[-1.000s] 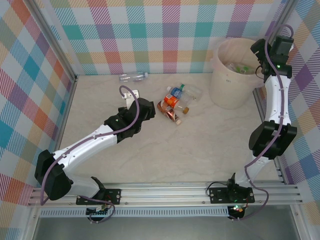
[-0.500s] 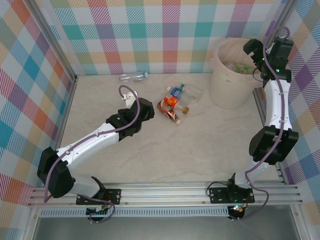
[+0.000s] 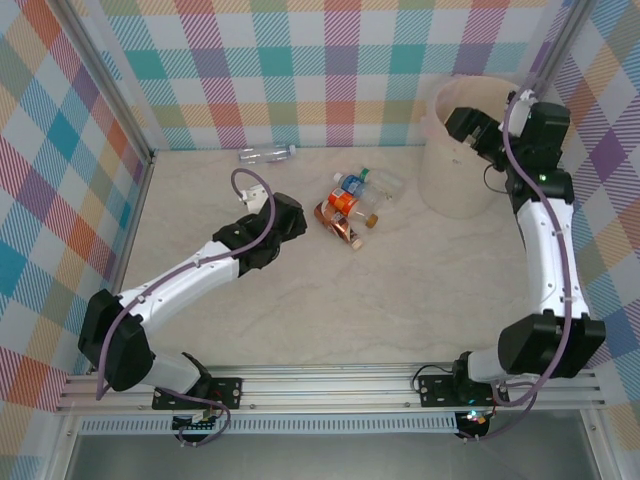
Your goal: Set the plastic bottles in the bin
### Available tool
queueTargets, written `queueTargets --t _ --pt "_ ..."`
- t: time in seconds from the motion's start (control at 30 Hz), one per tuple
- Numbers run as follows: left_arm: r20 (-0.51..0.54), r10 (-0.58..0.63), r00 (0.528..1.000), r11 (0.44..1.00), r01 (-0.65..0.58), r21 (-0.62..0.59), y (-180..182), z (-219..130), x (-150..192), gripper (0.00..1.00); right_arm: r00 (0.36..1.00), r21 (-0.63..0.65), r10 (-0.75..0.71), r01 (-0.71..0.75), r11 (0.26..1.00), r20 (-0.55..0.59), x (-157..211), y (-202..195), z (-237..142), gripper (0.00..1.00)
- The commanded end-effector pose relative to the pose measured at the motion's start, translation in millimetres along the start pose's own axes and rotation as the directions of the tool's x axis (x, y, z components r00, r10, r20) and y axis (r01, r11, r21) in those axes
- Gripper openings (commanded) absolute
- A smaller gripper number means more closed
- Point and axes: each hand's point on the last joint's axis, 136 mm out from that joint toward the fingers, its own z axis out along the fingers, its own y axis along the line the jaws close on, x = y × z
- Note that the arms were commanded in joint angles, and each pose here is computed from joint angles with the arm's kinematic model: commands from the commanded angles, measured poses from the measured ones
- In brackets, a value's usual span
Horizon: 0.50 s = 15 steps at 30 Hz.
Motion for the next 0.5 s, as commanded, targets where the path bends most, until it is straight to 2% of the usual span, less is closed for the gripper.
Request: queueTargets --t 0.0,0.23,0.47 --pt "-0.033 -0.028 0.999 0.999 0.027 -0.02 6.9 6.1 7.4 1.0 0.994 -0.11 -0.058 0.047 0.993 -0.091 36.4 21.3 -3.9 1.0" --pt "-0.068 -0.081 0.994 0.996 0.079 -0.031 10.3 14.0 14.6 1.0 0.948 -0.206 -0.177 0.123 0.971 -0.266 132.6 51.3 17.2 1.0" --pt "-0.077 -0.143 0.987 0.988 0.137 -0.068 27.4 15.7 18.8 1.0 0.91 -0.155 -0.264 0.225 0.962 -0.318 214.0 62.8 51.8 1.0"
